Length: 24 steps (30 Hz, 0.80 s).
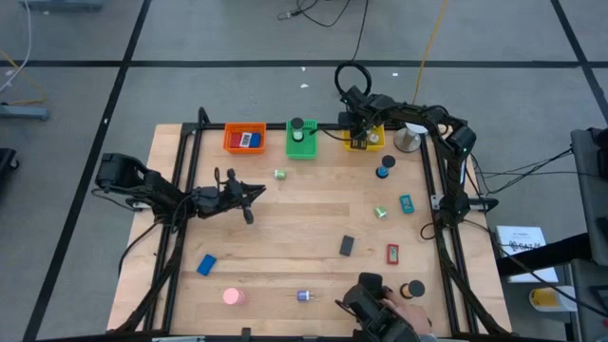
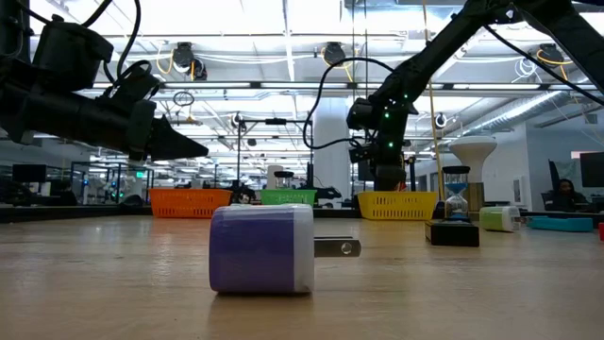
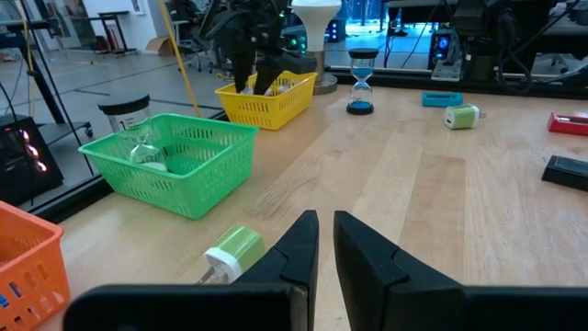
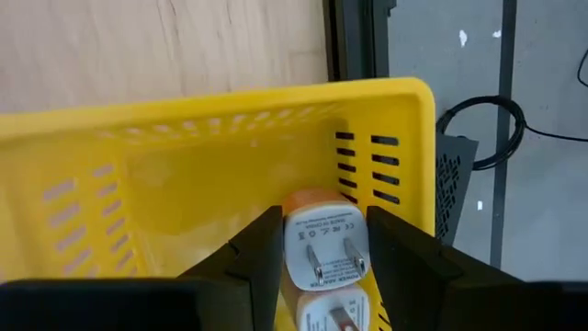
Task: Pick & Place Office items
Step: Put the pink charger adapter into the yellow bin
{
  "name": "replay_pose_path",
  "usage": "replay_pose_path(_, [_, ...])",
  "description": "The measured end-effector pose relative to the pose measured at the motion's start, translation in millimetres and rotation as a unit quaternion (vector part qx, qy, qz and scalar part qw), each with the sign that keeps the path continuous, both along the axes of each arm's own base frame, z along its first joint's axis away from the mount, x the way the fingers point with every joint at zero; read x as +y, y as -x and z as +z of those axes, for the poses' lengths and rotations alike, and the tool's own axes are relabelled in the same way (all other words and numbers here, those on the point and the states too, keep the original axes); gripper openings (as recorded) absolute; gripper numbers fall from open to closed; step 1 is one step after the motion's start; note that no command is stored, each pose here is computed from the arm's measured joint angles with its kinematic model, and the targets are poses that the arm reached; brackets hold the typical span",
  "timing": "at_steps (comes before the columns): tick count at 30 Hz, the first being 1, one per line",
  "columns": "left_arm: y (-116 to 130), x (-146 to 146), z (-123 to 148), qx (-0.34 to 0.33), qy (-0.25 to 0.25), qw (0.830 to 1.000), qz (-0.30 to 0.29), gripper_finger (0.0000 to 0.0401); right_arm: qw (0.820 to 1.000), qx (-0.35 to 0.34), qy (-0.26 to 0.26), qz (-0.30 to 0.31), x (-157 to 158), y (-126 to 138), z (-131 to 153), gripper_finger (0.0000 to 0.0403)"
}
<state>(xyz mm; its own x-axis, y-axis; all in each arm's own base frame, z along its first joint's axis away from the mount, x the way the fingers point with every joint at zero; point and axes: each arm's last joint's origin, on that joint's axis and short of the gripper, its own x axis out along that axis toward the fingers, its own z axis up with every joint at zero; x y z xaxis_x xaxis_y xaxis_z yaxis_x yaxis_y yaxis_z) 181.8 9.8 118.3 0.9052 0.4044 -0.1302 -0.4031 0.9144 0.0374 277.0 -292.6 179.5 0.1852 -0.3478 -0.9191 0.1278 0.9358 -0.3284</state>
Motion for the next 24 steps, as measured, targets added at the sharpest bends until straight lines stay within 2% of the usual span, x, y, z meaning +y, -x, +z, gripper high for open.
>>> replay_pose_path(9, [0.0, 0.0, 0.0, 0.0, 0.001, 1.0, 0.0, 0.0035, 0.999, 0.024, 0.021, -0.011, -1.0, 1.5, 0.2, 0.0182])
replay_pose_path(24, [0.0, 0.0, 0.0, 0.0, 0.001, 1.0, 0.0, 0.0035, 0.999, 0.014, 0.033, -0.011, 1.5, -4.5, 1.7, 0.0187])
